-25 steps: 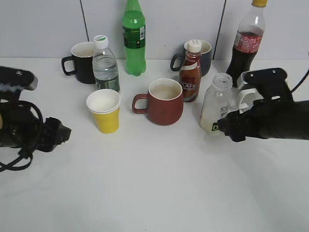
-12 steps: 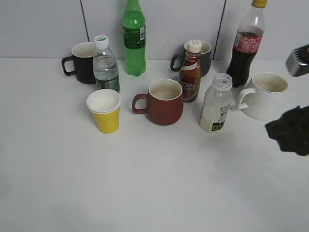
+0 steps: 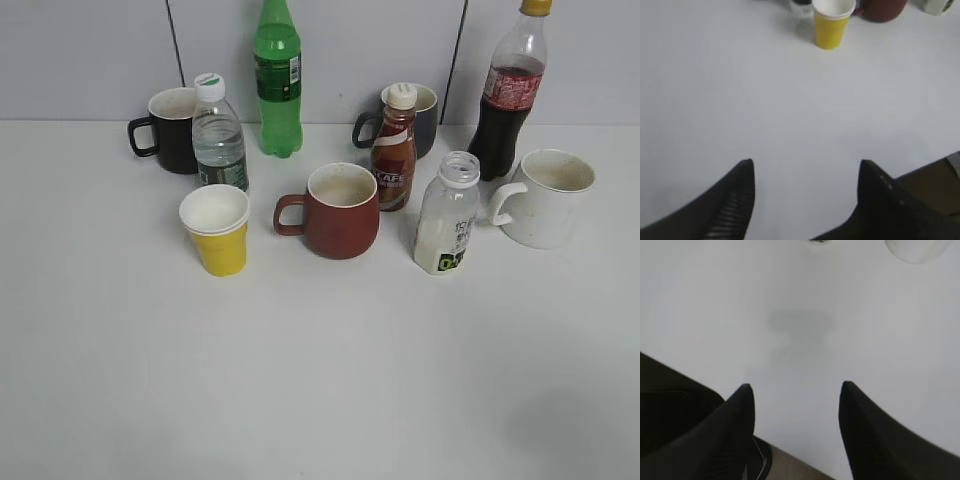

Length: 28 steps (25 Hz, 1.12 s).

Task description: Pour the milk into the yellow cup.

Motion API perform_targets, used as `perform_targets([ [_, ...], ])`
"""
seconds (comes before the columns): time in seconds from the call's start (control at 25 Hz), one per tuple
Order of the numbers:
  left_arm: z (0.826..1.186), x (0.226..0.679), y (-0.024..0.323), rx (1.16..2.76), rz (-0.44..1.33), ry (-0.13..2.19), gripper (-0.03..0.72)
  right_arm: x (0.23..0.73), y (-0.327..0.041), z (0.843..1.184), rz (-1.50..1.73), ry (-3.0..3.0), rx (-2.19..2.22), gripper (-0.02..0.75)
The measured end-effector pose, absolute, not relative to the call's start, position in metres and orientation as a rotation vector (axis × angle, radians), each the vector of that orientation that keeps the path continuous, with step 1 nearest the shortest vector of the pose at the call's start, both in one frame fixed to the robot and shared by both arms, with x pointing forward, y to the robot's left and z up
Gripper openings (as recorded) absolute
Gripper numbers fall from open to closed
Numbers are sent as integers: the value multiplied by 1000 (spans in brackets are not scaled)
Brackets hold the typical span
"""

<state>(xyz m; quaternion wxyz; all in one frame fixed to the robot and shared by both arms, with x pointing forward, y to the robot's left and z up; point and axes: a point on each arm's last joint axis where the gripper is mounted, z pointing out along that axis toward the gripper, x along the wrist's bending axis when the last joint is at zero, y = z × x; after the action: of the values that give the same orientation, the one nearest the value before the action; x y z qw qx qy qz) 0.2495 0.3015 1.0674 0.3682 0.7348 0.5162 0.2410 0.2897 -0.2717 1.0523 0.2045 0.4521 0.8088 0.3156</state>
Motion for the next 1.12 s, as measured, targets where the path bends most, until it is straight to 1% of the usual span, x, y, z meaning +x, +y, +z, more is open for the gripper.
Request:
perform_targets([
  [0.08, 1066, 238, 305, 1837, 657, 1231, 484, 272, -281, 1055, 985, 2189, 1220, 407],
  [0.16, 1066, 236, 305, 1830, 661, 1219, 483, 257, -289, 1057, 1092, 2110, 1173, 407],
  [0.2, 1066, 229, 308, 1768, 698, 1159, 481, 251, -292, 1058, 1127, 2080, 1156, 407],
  [0.32, 1062, 232, 306, 1752, 707, 1141, 481, 238, -300, 1059, 1208, 2004, 1113, 407],
  [0.56, 1062, 233, 306, 1749, 711, 1135, 476, 233, -303, 1058, 1244, 1969, 1094, 407],
  [0.96, 1062, 233, 306, 1749, 712, 1135, 433, 232, -303, 1058, 1245, 1969, 1092, 406],
  [1.12, 1062, 231, 306, 1724, 738, 1163, 419, 232, -303, 1058, 1225, 1939, 1125, 406],
])
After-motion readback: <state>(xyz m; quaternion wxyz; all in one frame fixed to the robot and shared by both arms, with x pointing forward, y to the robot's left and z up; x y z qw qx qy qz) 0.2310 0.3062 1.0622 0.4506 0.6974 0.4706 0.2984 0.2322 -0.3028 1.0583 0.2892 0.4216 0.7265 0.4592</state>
